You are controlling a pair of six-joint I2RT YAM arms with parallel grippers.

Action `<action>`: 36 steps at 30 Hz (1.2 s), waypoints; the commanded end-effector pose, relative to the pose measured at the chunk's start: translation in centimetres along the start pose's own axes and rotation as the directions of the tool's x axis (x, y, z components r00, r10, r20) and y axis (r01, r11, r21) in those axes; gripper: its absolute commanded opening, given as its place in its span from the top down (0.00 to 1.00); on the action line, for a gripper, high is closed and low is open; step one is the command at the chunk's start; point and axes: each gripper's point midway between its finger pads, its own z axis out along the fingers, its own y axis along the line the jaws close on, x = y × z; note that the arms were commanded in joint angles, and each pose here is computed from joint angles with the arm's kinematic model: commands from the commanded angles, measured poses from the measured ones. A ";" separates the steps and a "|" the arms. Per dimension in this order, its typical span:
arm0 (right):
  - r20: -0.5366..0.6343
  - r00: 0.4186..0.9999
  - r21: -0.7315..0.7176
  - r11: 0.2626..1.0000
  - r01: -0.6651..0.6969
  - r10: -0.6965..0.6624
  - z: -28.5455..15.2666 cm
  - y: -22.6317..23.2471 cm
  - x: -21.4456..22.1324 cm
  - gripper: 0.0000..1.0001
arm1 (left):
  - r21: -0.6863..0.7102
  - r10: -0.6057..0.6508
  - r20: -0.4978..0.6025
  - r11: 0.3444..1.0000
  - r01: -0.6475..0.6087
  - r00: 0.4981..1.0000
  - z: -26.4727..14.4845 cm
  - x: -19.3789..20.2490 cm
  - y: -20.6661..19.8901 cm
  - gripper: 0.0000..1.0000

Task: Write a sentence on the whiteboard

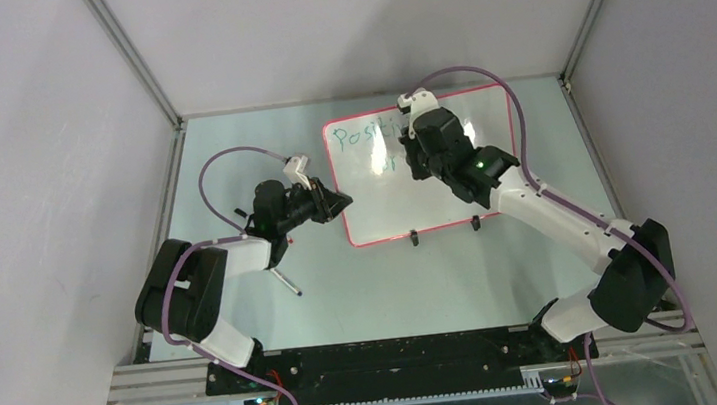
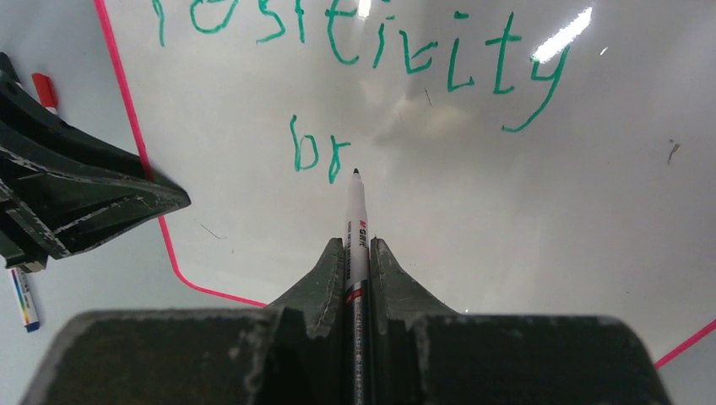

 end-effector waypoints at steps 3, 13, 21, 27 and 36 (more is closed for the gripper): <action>-0.011 1.000 0.023 1.000 -0.009 0.009 0.7 -0.5 0.5 1.00 | 0.003 0.067 0.050 0.998 -0.067 0.997 0.3 -1.9 -0.5 0.76; -0.017 1.000 0.023 1.000 0.000 0.001 2.1 0.0 1.0 1.00 | 0.002 0.067 0.047 0.998 -0.067 0.997 0.3 -1.8 -0.5 0.76; -0.001 1.000 0.025 1.000 -0.001 0.001 2.5 0.0 0.6 1.00 | 0.004 0.066 0.044 0.998 -0.066 0.997 0.4 -1.8 -0.5 0.76; -0.006 1.000 0.039 0.999 0.003 -0.002 2.9 -0.3 0.9 1.00 | 0.003 0.067 0.044 0.998 -0.067 0.997 0.4 -1.8 -0.4 0.76; -0.031 0.999 0.084 0.996 0.018 -0.016 3.6 -1.1 1.7 1.00 | 0.002 0.067 0.044 0.998 -0.067 0.997 0.4 -1.8 -0.4 0.76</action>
